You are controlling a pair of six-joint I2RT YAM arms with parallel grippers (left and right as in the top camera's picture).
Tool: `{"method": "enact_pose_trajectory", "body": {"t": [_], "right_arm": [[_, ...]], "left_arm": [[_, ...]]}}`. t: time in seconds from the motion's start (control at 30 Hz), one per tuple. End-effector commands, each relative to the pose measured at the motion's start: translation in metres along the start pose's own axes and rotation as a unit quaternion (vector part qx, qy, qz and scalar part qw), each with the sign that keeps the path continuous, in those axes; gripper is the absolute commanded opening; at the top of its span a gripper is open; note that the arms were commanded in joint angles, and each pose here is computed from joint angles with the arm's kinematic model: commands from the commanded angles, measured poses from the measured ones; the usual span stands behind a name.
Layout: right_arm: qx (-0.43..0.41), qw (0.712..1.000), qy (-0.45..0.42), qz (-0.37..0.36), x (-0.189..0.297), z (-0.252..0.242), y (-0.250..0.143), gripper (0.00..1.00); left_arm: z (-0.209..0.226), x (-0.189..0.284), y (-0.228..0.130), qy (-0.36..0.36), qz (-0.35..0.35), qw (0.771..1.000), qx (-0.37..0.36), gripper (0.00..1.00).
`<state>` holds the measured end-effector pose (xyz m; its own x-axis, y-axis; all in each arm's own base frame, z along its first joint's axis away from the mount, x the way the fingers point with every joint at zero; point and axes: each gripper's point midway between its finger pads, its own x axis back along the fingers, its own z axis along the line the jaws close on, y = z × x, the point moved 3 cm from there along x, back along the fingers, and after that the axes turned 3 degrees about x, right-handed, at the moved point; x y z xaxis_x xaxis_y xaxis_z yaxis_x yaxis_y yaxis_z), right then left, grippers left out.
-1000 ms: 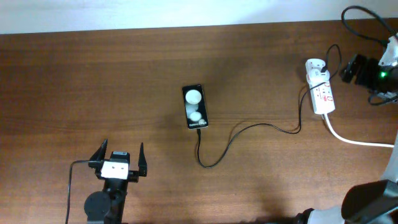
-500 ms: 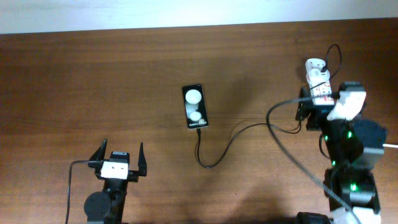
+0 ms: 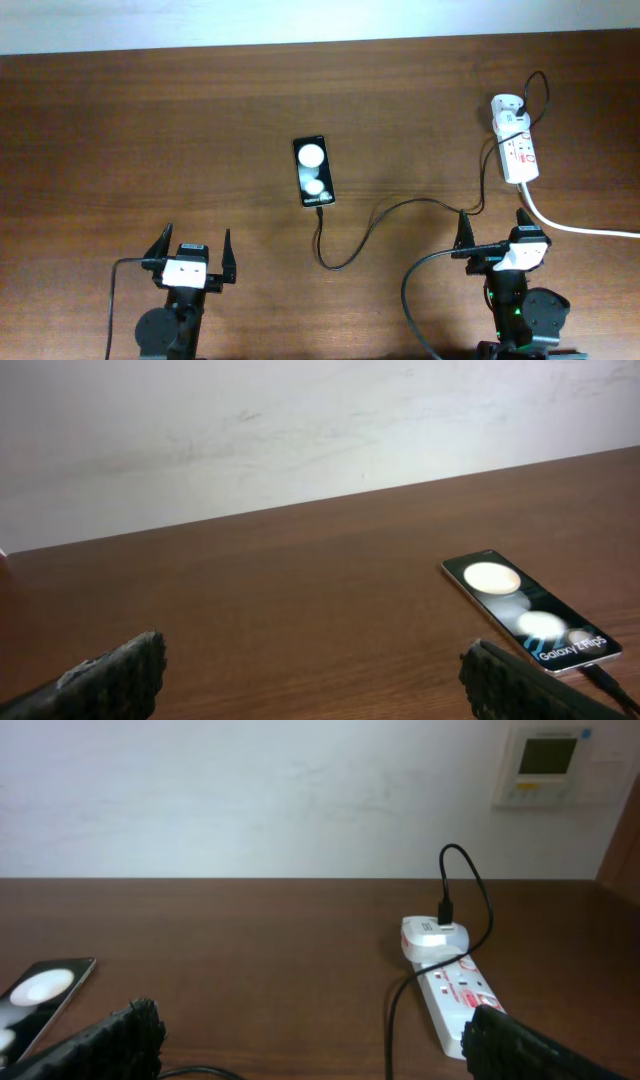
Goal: Plug charger to phone and switch on socket
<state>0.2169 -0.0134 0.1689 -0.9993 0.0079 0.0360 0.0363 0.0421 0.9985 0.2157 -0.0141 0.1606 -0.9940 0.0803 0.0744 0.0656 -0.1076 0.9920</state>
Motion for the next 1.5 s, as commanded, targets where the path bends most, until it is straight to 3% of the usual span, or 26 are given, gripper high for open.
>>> {"method": "enact_pose_trajectory", "body": {"t": [0.0,1.47], "right_arm": [[-0.008,1.000,-0.007,0.015,0.001,-0.001,-0.008,0.99],[-0.029,0.999,0.013,0.020,0.001,0.017,-0.010,0.99]], "left_arm": [[0.002,0.000,-0.002,0.007,0.002,1.000,-0.006,0.99],[0.002,0.000,-0.002,0.007,0.002,1.000,-0.006,0.99]]}}
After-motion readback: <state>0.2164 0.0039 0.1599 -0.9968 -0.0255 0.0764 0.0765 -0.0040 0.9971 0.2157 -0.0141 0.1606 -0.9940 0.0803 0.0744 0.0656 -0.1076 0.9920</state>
